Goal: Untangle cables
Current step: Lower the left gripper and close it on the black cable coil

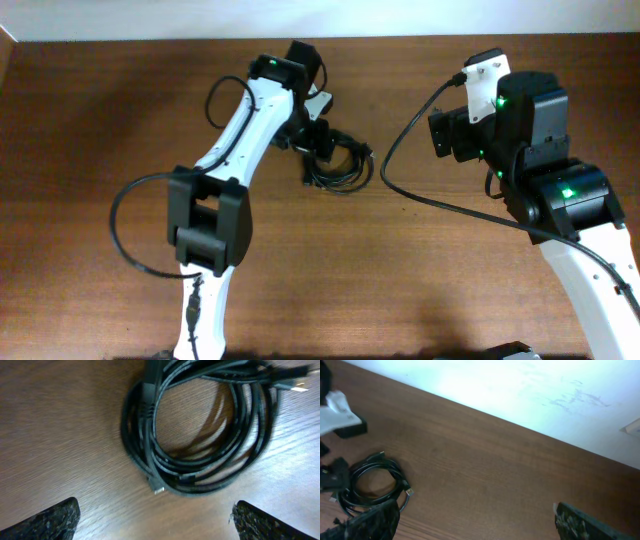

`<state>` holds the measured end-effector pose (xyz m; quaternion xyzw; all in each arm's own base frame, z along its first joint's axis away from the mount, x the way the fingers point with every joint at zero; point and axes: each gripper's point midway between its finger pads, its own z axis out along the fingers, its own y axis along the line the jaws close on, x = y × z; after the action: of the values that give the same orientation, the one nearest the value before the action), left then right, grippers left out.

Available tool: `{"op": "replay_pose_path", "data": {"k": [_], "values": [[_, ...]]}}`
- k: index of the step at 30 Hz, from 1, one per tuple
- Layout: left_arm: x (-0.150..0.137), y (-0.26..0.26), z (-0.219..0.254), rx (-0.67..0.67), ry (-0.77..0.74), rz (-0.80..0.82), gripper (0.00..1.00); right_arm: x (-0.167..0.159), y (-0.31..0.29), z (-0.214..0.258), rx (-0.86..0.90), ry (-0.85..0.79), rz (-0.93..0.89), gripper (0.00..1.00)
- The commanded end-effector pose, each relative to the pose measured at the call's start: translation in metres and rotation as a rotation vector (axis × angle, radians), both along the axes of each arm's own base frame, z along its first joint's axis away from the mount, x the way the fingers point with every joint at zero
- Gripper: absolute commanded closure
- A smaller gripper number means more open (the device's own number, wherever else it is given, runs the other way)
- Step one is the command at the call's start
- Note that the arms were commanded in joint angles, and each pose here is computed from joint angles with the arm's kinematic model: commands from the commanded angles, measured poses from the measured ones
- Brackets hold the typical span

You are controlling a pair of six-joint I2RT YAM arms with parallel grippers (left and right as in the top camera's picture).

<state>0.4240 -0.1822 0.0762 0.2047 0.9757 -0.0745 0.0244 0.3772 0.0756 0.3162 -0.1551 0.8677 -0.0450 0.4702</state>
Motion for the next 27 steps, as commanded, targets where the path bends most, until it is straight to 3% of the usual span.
{"op": "replay_pose_path", "data": {"k": [1,6,20,27], "values": [[0.003,-0.001,-0.023,0.02,0.023,0.014,0.01,-0.001,0.0,0.011,-0.008,-0.025,-0.002,0.02],[0.008,0.012,-0.03,0.089,0.007,0.021,0.01,-0.003,-0.001,0.009,-0.011,-0.015,-0.002,0.02],[0.001,0.024,-0.057,0.095,0.046,0.065,0.02,-0.004,-0.001,0.007,-0.014,-0.007,-0.002,0.02],[-0.004,-0.001,-0.057,0.041,0.049,0.038,0.06,-0.004,-0.001,0.007,-0.014,-0.006,-0.002,0.02]]}}
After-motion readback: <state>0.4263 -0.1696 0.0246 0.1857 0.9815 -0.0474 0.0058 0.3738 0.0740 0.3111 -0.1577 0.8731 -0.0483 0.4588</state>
